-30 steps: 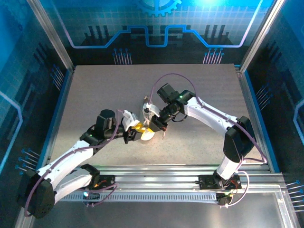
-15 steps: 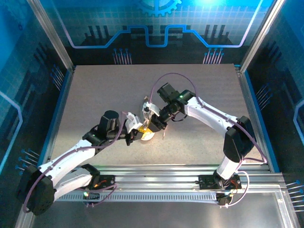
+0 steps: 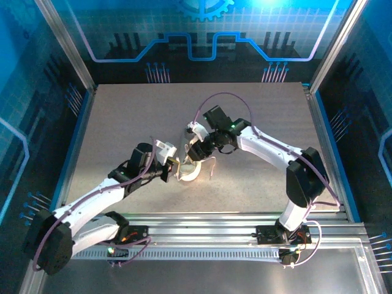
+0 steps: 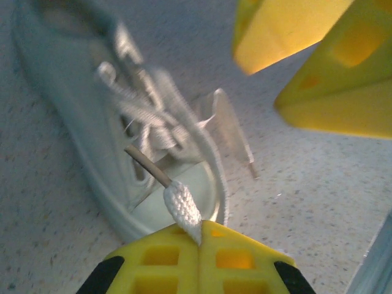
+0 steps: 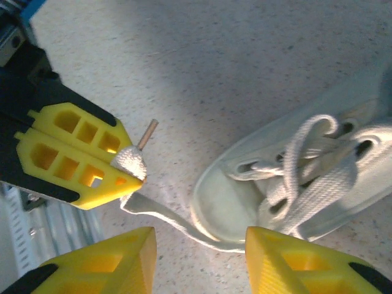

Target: Tie the shoes

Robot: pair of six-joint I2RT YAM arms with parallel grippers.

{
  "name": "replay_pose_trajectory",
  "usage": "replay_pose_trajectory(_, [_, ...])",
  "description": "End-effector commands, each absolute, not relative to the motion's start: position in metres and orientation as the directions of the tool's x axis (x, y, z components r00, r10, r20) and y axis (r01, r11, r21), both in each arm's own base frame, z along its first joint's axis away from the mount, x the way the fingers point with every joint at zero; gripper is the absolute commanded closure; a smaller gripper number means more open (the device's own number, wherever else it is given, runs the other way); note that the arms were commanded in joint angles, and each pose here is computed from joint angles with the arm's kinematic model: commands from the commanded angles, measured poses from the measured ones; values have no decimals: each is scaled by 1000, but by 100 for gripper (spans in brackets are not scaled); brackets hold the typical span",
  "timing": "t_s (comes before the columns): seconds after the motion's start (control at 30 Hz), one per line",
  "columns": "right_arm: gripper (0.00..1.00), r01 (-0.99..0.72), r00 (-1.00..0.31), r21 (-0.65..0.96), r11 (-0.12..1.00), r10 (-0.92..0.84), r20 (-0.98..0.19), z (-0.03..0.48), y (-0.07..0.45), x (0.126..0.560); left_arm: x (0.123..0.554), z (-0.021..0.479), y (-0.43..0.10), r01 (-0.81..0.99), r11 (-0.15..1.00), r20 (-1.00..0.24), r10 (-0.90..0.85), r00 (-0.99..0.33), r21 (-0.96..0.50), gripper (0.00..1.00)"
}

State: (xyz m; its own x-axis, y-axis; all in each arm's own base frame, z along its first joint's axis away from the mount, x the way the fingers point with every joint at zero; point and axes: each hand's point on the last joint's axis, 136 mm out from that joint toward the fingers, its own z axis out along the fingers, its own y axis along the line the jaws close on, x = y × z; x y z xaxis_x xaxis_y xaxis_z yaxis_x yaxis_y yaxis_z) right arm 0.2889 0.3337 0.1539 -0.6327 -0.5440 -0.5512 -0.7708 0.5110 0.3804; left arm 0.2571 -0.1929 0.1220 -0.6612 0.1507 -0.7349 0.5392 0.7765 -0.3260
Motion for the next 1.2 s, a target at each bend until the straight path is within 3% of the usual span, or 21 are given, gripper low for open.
replay_pose_trajectory(0.0, [60,-721,-677,335,606,-515,-526,133,335,311,270,124,-188,470,810,-713,93,-695,-352,100])
replay_pose_trajectory(0.33, [64,-724,-664,237,648,-561,-495,99,342,327,270,120,-191,521,793,-731,146,-666,-316,100])
replay_pose_trajectory(0.57, [70,-739,-615,116,664,-595,-517,104,347,331,271,122,-191,533,792,-740,160,-653,-299,100])
replay_pose_trajectory(0.77, [70,-716,-594,23,697,-593,-543,116,345,336,271,123,-192,540,788,-741,169,-650,-295,100])
replay_pose_trajectory(0.9, [69,-718,-587,34,696,-578,-568,125,350,335,271,123,-192,543,787,-741,171,-649,-294,100])
replay_pose_trajectory(1.17, [79,-729,-602,99,677,-567,-562,120,363,328,270,123,-192,541,787,-740,168,-651,-298,100])
